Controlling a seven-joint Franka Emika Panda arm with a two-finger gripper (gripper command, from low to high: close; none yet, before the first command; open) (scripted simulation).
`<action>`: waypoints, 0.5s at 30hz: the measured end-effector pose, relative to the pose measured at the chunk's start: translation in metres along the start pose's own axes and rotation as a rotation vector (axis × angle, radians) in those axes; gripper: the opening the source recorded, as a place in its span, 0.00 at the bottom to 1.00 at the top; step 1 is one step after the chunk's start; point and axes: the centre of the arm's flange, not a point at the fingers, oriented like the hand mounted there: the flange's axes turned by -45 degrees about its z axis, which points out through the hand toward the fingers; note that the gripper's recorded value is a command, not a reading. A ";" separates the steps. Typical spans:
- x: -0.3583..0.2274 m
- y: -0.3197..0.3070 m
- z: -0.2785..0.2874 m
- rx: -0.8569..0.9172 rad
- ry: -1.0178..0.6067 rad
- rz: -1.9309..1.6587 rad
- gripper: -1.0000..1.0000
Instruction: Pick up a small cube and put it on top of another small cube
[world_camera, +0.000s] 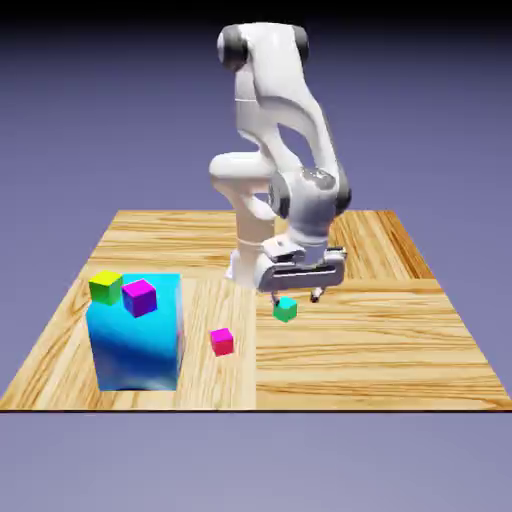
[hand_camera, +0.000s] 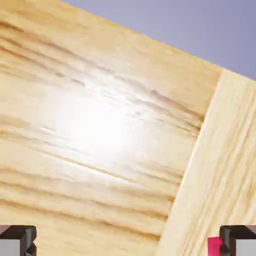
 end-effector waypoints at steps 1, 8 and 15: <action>0.001 -0.009 0.011 -0.006 -0.060 -0.026 0.50; -0.008 -0.060 0.083 -0.065 -0.466 -0.194 0.50; -0.032 -0.109 0.138 -0.168 -0.838 -0.375 0.50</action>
